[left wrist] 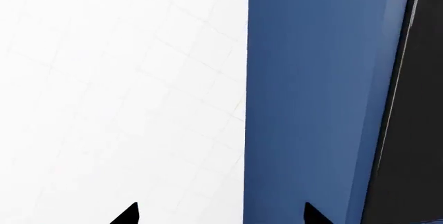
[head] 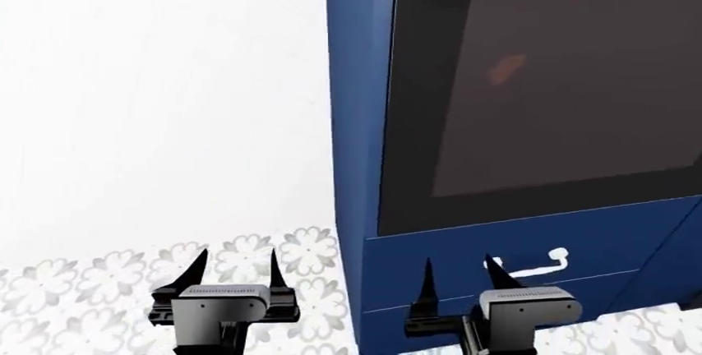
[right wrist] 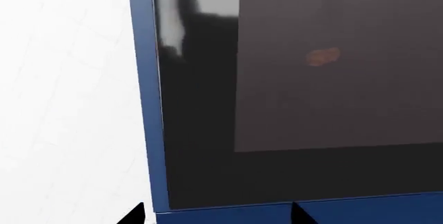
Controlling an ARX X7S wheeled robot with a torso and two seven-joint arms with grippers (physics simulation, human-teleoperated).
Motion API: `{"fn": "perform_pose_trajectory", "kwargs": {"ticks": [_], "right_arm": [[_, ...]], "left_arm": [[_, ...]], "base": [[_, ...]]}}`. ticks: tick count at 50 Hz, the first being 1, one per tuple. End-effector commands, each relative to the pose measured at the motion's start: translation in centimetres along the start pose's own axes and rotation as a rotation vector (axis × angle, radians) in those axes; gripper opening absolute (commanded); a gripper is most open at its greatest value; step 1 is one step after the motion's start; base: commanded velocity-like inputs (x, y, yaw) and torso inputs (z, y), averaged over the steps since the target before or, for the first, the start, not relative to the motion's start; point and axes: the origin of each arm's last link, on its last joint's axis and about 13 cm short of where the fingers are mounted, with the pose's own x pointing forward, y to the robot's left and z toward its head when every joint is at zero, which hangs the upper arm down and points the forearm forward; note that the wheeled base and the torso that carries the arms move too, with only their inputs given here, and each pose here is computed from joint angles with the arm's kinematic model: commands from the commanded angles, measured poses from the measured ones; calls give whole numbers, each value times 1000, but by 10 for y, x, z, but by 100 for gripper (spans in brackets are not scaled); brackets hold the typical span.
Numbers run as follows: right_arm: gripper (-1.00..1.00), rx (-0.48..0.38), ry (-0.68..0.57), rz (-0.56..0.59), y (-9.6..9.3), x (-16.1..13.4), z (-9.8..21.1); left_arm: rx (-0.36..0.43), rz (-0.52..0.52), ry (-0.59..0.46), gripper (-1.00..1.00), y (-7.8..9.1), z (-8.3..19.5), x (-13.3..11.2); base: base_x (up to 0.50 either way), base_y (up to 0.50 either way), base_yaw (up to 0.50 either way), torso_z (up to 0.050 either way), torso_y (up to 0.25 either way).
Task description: Open the oven door
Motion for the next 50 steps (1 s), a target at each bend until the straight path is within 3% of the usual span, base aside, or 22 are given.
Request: {"fn": "perform_pose_trajectory", "kwargs": {"ticks": [1,50], "right_arm": [[100,9,-2,7,0,-1,0],[100,10,-3,-2,-3,-2,1]], "left_arm": [[-2,0,-3,100,-1,1,-1],[-8,1,-9,100,-3,3,-2]], "base": [[0,0,-500,0,0],[0,0,-500,0,0]]}}
